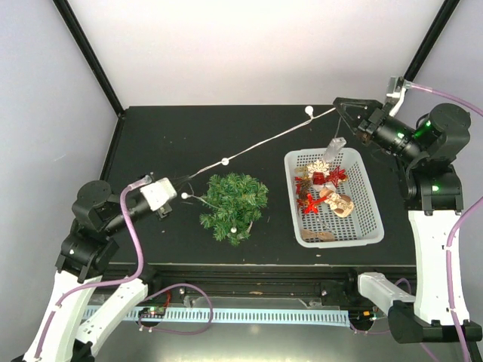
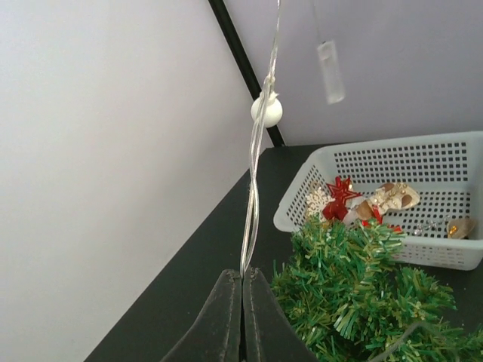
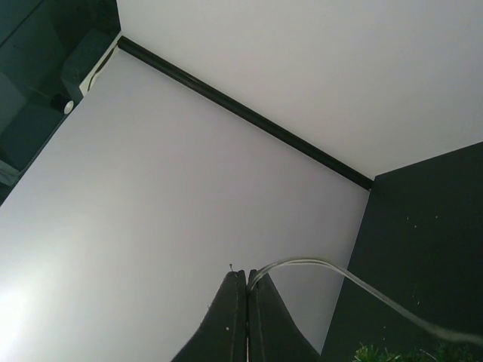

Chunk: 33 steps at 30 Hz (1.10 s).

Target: Decorate the small christmas tree

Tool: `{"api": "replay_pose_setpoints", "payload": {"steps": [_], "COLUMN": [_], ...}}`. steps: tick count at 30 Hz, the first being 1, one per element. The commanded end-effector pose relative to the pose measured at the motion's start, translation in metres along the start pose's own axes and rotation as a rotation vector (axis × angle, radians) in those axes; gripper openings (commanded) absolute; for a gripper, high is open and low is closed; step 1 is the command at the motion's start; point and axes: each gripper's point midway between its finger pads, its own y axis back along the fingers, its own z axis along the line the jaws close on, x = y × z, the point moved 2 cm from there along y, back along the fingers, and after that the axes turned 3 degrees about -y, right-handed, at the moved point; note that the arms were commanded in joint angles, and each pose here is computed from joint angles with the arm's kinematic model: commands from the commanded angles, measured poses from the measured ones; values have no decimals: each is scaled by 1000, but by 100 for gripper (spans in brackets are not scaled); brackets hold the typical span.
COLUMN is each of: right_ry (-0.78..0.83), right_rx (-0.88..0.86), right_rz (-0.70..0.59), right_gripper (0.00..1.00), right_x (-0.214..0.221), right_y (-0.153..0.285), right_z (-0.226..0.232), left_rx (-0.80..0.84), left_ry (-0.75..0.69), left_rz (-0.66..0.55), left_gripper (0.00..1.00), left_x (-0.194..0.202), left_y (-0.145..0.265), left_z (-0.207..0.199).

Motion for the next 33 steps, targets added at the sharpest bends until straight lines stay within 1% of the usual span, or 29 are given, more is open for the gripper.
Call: {"api": "replay_pose_setpoints", "payload": {"steps": [1,6,12,28,33], "right_ry": [36,32,29,23,23], "right_rx": [-18,-16,-15,-6,-4], "right_rz": [-23,-19,-15,-14,-16], "right_gripper": [1,1,1,1,1], "right_x": [-7,-8,-8,-5,-5], "right_y": [-3,-6,-8,-6,-6], "right_z": [1,-1,-2,-4,-4], "left_rx": [-22,-5,-3,-66,-136], "left_ry": [6,15,17,-15,-11], "left_rz": [-22,-26,10,152,184], "left_gripper": [2,2,2,2,2], "left_x": [-15,-11,6,77,98], "left_y": [14,16,11,-16,-25], "left_z": [1,-5,-8,-8,1]}}
